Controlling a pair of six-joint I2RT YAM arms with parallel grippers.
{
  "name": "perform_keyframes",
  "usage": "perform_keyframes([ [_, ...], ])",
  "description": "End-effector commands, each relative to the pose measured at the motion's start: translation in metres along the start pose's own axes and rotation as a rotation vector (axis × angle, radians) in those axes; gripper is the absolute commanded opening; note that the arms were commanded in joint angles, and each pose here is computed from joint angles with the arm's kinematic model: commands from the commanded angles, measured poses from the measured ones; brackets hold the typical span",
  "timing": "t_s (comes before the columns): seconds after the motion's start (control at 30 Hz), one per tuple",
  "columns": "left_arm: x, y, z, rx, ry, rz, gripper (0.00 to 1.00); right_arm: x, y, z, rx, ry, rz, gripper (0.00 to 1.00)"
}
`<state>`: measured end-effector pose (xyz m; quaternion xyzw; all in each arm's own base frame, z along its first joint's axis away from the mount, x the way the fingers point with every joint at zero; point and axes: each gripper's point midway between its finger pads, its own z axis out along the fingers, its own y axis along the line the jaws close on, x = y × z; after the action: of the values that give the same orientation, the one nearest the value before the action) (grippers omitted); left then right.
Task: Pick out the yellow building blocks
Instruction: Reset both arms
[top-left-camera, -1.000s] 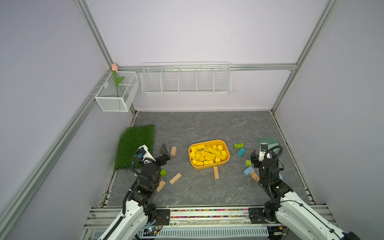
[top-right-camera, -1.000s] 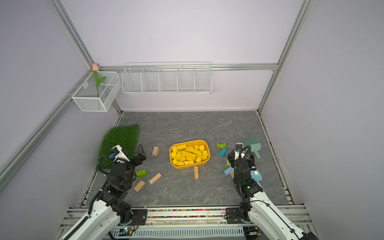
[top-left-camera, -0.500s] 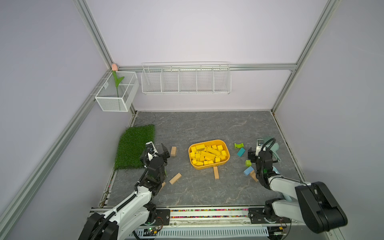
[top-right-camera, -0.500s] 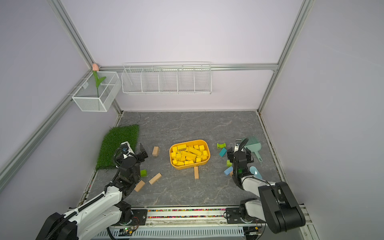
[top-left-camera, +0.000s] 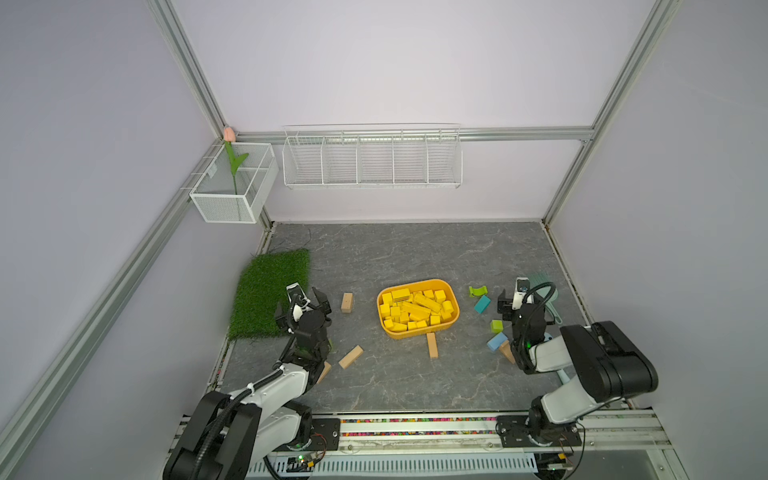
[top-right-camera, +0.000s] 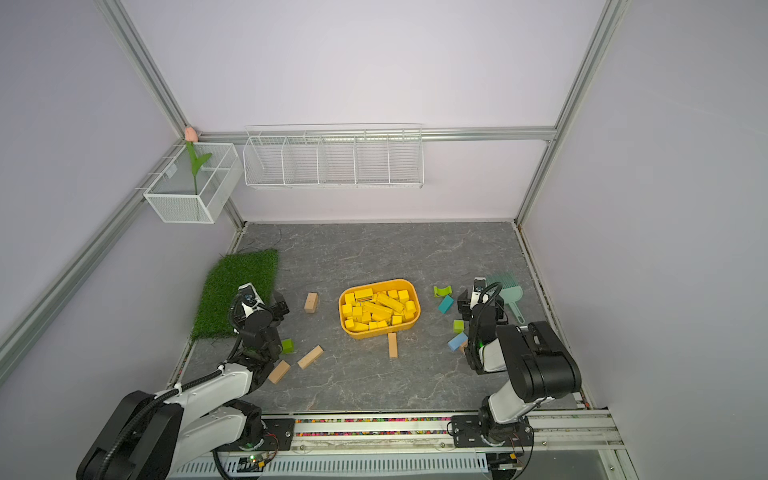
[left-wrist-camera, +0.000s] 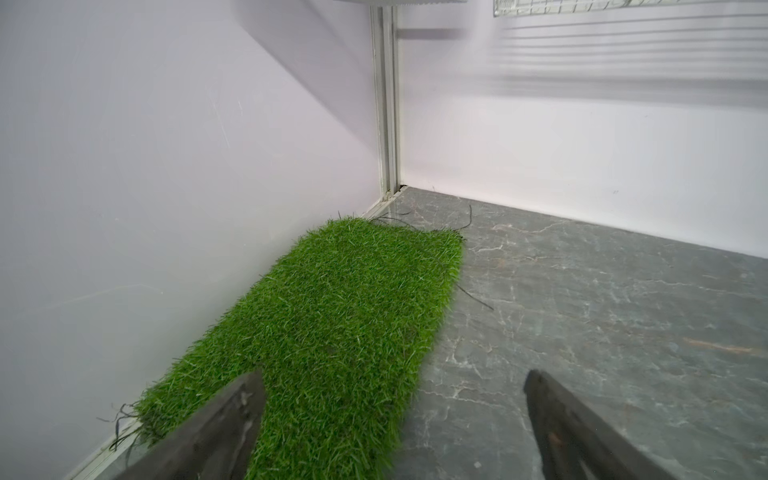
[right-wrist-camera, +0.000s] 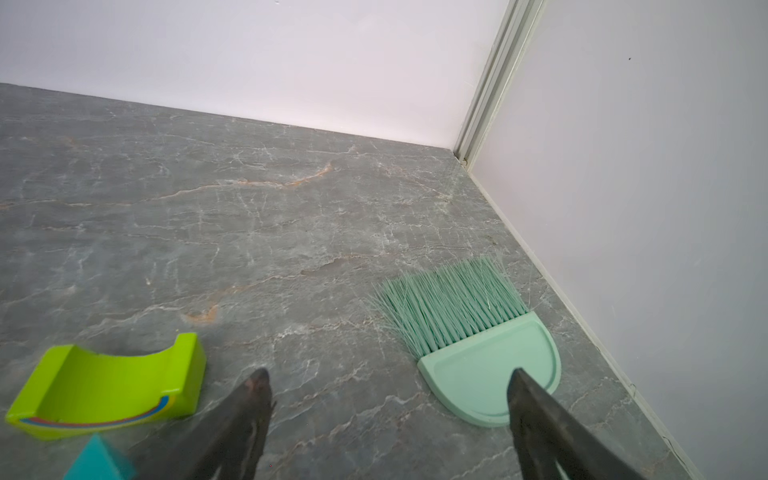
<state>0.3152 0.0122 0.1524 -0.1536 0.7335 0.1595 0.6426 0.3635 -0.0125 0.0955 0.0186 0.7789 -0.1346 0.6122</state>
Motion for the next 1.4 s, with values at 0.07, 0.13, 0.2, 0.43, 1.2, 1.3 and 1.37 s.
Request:
perform_keyframes([
  [0.07,-0.009,0.01,0.003,-0.063,-0.075,-0.033,1.0,-0.016,0.003,0.005,-0.009,-0.049,0.023,0.89],
  [0.13,-0.009,0.011,0.005,-0.078,-0.084,-0.022,1.0,-0.015,0.003,0.004,-0.011,-0.036,0.024,0.89],
  [0.2,-0.01,0.011,0.008,-0.089,-0.1,-0.016,1.0,-0.015,0.003,0.005,-0.011,-0.04,0.024,0.89],
  [0.43,0.0,0.013,0.019,-0.128,-0.13,-0.006,1.0,-0.015,0.003,0.004,-0.012,-0.042,0.02,0.89],
  [1.2,0.02,-0.018,0.086,0.16,0.095,-0.015,0.99,-0.014,0.005,0.007,-0.014,-0.029,0.017,0.89],
  [1.3,0.024,-0.018,0.087,0.149,0.144,-0.007,1.0,-0.012,0.003,0.014,-0.011,0.01,0.026,0.89],
  [1.37,0.024,-0.019,0.086,0.156,0.138,-0.006,0.99,-0.011,0.001,0.018,-0.013,0.035,0.039,0.89],
])
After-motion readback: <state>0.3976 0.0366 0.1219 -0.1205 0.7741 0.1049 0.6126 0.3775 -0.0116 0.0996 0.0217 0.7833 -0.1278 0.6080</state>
